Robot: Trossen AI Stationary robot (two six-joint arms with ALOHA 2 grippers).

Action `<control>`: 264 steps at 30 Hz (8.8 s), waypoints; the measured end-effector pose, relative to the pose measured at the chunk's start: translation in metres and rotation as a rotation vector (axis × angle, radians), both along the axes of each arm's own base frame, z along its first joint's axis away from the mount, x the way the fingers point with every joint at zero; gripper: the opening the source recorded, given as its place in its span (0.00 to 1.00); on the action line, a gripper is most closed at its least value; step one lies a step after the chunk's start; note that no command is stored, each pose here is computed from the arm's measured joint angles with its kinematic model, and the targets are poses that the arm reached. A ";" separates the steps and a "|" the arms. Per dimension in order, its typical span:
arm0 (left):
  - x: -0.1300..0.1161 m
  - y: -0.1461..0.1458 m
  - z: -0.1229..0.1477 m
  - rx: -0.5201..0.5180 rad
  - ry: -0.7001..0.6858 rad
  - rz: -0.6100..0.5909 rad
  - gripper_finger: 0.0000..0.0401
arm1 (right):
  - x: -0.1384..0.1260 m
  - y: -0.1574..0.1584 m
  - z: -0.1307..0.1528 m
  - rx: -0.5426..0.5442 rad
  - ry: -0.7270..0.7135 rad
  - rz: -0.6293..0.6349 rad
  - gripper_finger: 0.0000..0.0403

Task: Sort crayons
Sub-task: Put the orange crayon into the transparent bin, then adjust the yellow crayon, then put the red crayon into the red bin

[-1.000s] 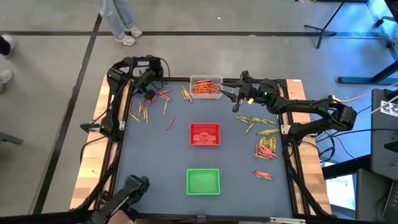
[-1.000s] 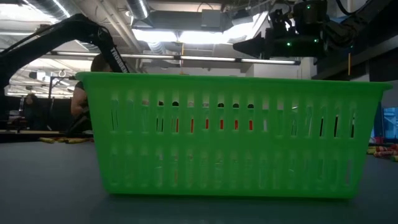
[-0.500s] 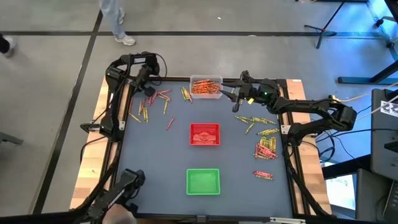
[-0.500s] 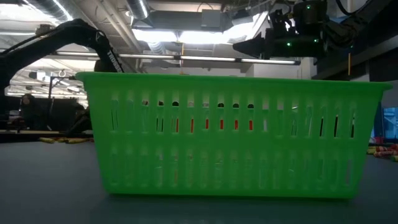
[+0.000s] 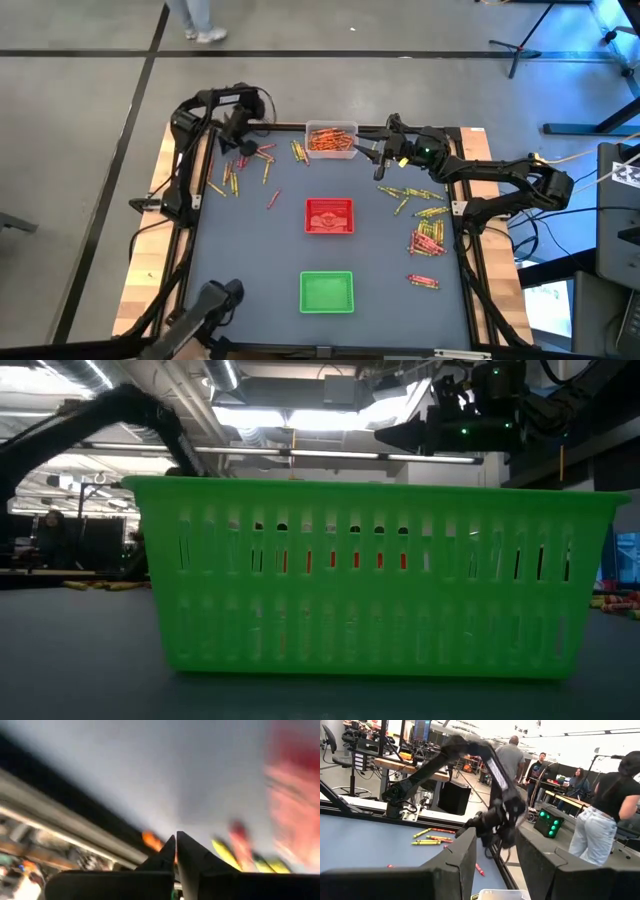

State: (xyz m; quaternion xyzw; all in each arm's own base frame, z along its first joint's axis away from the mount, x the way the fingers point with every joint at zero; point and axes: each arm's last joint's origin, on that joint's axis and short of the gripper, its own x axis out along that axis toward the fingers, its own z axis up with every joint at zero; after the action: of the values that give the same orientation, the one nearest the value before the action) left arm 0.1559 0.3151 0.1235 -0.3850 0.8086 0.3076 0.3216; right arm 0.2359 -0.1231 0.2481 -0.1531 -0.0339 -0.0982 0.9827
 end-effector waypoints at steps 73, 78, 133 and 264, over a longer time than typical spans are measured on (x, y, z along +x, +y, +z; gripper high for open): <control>0.038 -0.280 0.062 0.754 -0.590 -0.235 0.01 | 0.106 -0.027 -0.041 0.042 0.445 -0.003 0.34; 0.034 -0.285 0.044 0.757 -0.522 -0.140 0.01 | 0.106 -0.027 -0.041 0.042 0.445 -0.003 0.34; -0.013 -0.272 0.001 0.880 -0.201 -0.162 0.01 | 0.106 -0.027 -0.040 0.045 0.440 0.000 0.34; 0.082 -0.247 0.045 0.576 -1.043 -0.307 0.22 | 0.060 0.026 -0.042 0.146 0.796 -0.210 0.34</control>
State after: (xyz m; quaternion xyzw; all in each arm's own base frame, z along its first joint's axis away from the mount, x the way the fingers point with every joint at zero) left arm 0.2379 0.0677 0.1688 -0.2615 0.4753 0.2349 0.8066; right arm 0.2959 -0.0967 0.2065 -0.1118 0.3712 -0.1330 0.9121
